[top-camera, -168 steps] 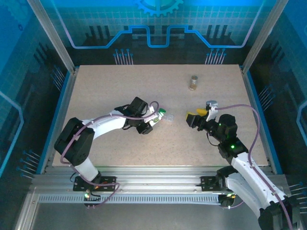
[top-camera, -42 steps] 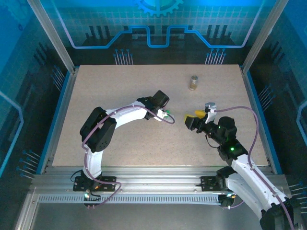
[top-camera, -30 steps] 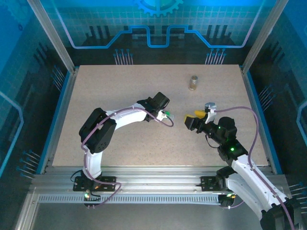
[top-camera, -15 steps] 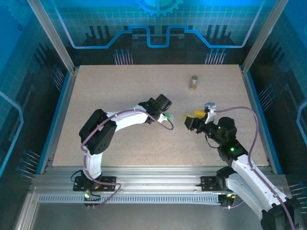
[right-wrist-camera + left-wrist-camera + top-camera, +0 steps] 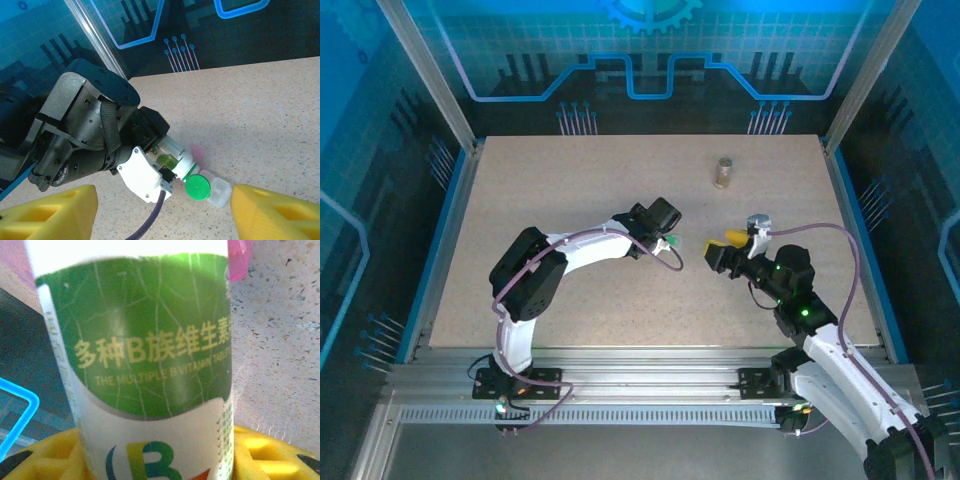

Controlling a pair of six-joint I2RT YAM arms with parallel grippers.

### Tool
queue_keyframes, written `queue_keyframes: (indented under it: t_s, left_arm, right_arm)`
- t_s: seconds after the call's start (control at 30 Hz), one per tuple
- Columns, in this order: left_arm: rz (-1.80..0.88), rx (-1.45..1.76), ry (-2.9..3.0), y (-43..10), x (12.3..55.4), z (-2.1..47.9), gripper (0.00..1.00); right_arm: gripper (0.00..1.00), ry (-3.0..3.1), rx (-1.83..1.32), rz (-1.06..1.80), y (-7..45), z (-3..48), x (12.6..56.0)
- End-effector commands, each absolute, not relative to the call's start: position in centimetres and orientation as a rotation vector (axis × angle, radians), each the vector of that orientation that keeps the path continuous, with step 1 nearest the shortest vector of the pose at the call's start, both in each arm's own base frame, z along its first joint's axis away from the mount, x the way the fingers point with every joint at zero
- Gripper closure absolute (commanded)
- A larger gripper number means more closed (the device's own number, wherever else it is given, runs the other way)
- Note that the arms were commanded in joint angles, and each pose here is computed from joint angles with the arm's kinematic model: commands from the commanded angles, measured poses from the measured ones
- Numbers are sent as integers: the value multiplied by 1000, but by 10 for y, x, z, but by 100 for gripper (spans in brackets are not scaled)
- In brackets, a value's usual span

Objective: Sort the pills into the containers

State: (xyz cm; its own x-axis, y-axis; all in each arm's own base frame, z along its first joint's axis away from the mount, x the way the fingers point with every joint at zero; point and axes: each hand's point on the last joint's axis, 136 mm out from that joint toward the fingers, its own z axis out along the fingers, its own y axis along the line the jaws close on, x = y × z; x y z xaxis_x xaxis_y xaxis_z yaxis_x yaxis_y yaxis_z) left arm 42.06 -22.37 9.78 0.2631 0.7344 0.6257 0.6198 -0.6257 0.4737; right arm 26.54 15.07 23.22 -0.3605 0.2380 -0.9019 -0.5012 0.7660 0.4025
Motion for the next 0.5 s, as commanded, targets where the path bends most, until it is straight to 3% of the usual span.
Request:
queue_keyframes:
  t_s: [0.0, 0.47]
  left_arm:
    - [1353, 2407, 1272, -216, 421, 109, 100]
    - [1369, 2335, 1296, -212, 432, 130, 100]
  right_arm:
    - [28, 1758, -228, 775, 153, 237, 263]
    - [28, 1761, -229, 777, 155, 235, 264]
